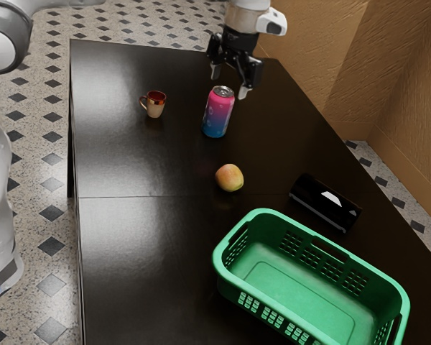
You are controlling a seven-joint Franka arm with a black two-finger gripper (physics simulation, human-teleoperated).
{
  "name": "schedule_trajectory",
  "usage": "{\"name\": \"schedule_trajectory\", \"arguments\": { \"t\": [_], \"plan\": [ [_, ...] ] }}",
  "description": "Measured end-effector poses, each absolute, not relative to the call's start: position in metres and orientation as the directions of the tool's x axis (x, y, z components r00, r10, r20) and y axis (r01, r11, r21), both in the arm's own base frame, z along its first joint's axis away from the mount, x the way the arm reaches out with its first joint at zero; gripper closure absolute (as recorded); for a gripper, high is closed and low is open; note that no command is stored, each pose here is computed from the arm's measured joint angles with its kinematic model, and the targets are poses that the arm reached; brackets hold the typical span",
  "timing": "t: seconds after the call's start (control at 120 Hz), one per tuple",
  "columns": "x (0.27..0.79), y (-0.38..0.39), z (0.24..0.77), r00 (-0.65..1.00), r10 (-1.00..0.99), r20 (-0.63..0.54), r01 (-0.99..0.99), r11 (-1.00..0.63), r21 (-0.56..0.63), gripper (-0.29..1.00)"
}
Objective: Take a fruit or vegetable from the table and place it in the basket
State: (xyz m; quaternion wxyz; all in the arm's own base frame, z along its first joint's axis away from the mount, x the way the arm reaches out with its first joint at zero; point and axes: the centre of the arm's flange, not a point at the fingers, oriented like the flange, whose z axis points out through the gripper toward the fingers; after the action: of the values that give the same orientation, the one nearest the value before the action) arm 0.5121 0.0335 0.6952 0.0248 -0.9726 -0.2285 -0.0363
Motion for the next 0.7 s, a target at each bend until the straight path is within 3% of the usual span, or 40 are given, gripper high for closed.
{"name": "schedule_trajectory", "arguments": {
  "t": [0.467, 0.7],
  "plan": [
    [0.513, 0.01, 0.68, 0.734, 0.678, 0.043, 0.679, -0.733, -0.031, 0.0],
    [0.566, 0.014, 0.612, 0.702, 0.71, 0.064, 0.711, -0.703, 0.009, 0.0]
  ]
}}
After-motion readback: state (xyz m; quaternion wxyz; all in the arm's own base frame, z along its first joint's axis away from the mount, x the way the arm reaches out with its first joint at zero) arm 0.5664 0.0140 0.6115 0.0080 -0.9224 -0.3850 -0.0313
